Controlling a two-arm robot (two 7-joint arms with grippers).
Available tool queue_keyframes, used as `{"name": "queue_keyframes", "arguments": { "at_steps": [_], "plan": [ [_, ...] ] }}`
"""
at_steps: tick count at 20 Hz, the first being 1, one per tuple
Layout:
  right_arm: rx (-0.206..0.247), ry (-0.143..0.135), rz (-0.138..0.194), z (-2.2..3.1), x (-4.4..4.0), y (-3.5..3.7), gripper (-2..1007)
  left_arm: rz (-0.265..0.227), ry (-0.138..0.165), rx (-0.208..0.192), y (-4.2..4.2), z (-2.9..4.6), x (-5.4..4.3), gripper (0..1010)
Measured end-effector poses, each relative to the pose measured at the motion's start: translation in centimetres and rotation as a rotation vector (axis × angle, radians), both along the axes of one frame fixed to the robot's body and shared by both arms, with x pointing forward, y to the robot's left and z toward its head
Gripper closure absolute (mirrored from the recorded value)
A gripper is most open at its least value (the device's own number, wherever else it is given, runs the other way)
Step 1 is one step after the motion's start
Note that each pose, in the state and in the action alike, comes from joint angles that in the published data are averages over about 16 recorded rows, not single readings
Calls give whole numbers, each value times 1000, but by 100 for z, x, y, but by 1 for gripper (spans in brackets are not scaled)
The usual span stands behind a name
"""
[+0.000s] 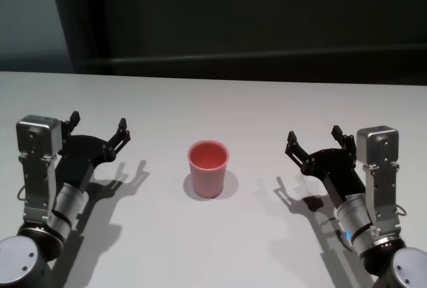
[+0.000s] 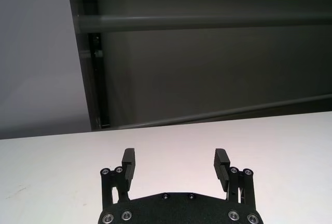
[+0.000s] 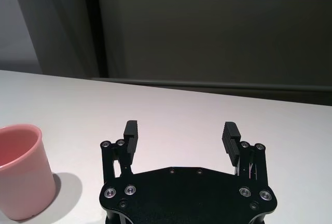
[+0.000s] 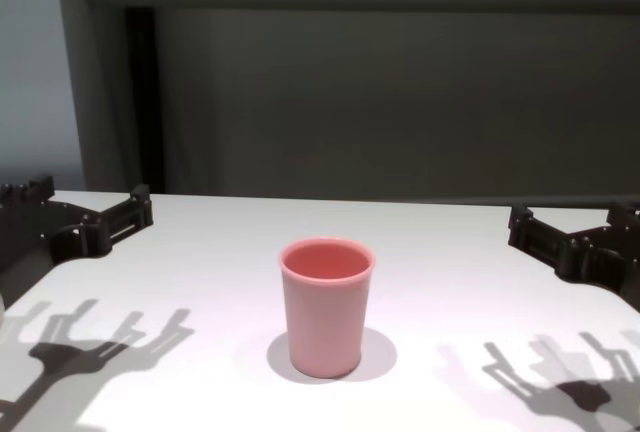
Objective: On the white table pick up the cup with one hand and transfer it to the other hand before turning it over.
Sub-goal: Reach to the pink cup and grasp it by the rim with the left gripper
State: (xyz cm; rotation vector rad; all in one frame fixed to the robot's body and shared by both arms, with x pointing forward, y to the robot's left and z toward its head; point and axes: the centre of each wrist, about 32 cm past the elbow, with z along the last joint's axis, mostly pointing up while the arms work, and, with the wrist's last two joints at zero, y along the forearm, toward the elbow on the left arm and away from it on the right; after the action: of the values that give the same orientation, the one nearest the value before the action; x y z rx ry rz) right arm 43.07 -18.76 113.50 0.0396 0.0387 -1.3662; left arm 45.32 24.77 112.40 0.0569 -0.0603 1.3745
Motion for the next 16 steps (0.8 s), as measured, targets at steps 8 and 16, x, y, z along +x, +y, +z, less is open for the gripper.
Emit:
{"name": "queue_keyframes", "arguments": {
  "at_steps": [8,16],
  "plan": [
    [0,0,0,0,0,0,3,-31,-7,18,67,28,3,9],
    [0,0,0,0,0,0,3,-105,-19,92,235,143,17,9]
  ]
}}
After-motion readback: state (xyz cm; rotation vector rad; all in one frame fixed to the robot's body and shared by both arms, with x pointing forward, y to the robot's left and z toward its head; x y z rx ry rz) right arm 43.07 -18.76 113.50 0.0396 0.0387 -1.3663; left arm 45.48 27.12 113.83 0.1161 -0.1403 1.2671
